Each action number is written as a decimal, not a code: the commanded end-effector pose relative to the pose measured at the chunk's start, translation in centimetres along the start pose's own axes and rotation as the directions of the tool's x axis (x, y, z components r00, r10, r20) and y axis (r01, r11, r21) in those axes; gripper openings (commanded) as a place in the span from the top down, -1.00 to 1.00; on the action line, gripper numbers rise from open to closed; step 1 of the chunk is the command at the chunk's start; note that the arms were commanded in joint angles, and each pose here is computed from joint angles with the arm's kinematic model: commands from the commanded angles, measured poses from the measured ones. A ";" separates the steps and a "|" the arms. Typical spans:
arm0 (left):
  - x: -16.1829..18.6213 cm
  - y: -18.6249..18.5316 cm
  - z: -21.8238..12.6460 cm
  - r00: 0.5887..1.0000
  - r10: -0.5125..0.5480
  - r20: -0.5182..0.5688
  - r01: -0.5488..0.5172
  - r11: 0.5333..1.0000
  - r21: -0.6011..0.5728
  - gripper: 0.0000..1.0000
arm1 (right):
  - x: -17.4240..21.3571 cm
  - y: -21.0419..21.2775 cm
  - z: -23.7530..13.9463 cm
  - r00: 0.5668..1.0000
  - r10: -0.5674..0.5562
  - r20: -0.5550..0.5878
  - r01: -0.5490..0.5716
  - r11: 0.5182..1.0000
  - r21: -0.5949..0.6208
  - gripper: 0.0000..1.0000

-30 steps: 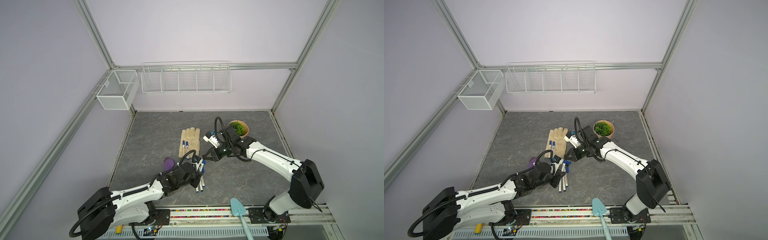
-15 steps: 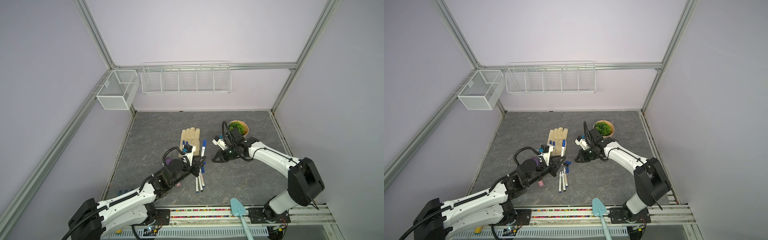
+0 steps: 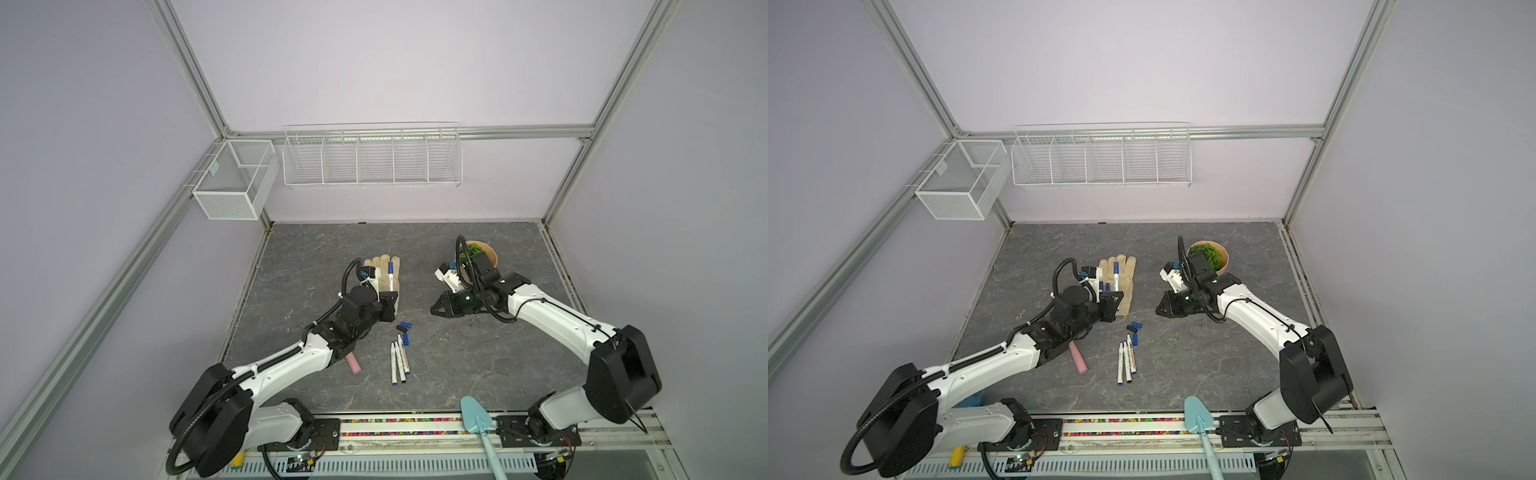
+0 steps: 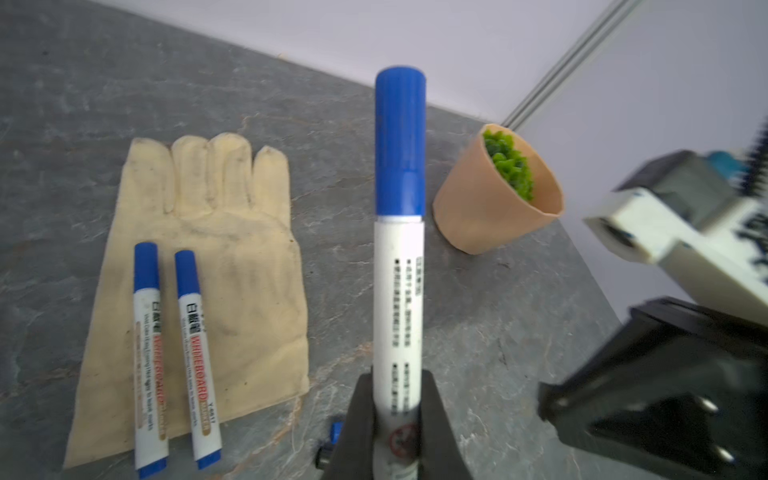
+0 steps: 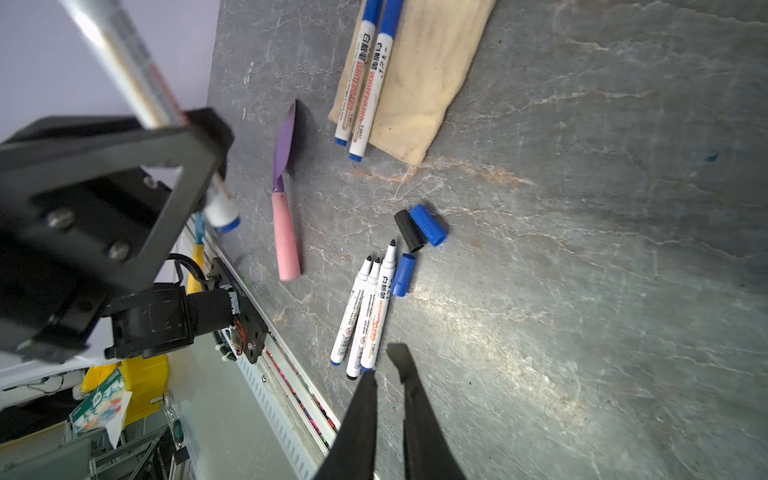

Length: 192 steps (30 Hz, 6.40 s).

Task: Insert the pens into the pen caps
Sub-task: 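Carry the capped marker with the left gripper onto the glove and release, then raise the open left gripper away from the glove, then move the left gripper to the loose white markers and grasp one, then lift the white marker upright with the left gripper while the right gripper approaches, then lower the right gripper onto the loose blue caps and grasp one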

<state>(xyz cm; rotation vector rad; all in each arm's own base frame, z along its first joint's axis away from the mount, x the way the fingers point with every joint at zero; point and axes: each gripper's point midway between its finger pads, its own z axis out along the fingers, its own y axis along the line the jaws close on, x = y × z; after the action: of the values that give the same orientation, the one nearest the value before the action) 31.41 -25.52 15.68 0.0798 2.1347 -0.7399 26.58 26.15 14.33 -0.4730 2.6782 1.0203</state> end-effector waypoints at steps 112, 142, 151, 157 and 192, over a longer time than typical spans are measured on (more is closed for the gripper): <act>9.5 -5.7 -2.2 0.944 0.323 -0.070 -0.320 0.946 0.059 1.00 | -1.5 2.7 4.4 0.996 0.014 0.087 -0.007 0.997 -0.079 0.23; 9.8 -5.0 -0.8 0.943 0.312 -0.116 -0.314 0.949 -0.002 0.45 | -0.4 5.4 4.2 0.998 -0.062 0.022 0.065 0.981 -0.182 0.81; 10.1 -4.7 -0.4 0.944 0.301 -0.132 -0.304 0.953 -0.003 0.48 | -0.3 5.8 3.5 0.997 -0.076 0.033 0.081 0.977 -0.197 0.82; 9.9 -4.7 -0.7 0.947 0.296 -0.126 -0.299 0.954 -0.001 0.73 | -0.2 5.7 3.4 0.997 -0.071 0.031 0.075 0.979 -0.192 0.82; 7.3 3.2 -4.0 0.996 0.083 0.027 -0.072 0.957 -0.281 1.00 | 4.2 0.1 11.5 0.937 -0.097 -0.336 0.178 0.959 0.220 0.27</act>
<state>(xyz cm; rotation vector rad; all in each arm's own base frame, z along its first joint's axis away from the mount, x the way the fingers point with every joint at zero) 24.70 -22.82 10.41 0.0425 2.1799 -0.3901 24.40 33.94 5.55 -0.7723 2.9073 0.7035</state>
